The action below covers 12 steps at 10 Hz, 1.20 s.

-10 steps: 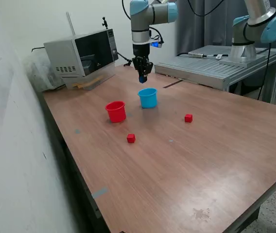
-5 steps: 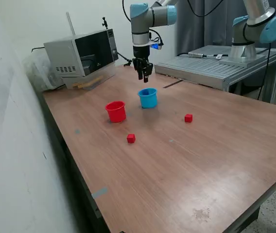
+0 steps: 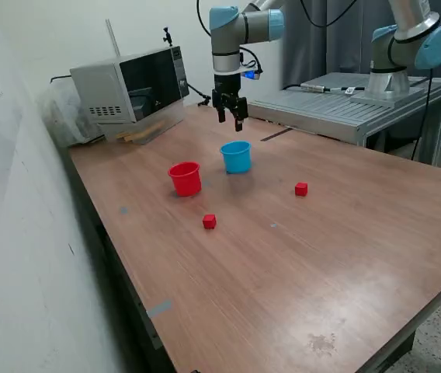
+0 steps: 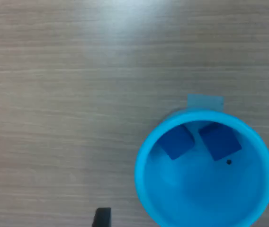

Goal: Place red objects in the red bin, and blue objects in the blue bin.

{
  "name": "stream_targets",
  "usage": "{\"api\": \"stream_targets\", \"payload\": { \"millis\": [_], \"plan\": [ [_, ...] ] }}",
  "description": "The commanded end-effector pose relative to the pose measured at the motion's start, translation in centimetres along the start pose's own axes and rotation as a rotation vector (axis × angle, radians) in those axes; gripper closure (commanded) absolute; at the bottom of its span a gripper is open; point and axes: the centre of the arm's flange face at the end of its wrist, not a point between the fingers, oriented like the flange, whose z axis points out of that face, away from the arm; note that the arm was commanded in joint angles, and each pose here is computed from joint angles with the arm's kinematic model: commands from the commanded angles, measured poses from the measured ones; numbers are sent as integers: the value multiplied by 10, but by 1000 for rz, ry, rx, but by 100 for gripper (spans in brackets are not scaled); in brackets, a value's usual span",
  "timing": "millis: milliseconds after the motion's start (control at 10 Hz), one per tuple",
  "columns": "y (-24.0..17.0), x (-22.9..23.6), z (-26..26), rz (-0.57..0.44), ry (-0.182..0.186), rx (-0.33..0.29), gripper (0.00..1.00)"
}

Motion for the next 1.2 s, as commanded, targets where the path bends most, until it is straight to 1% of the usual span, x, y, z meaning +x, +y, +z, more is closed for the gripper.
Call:
{"api": "stream_targets", "payload": {
  "millis": [0,100,200,300,500,800,900,1000,1100],
  "plan": [
    [-15,11,-29,-11,-8,-28,0],
    [-34,21,-56,-27,-14,-55,0],
    [-52,45,-74,-70,-9,-43,0],
    [-72,68,-87,-107,3,-15,0],
    [-116,116,-114,-182,2,-45,0],
    [-164,186,-106,-310,22,-19,0],
    [-174,214,-109,-366,35,-29,0],
    [-178,231,-113,-400,49,-43,0],
    [-178,244,-103,-423,78,-27,0]
  ]
}}
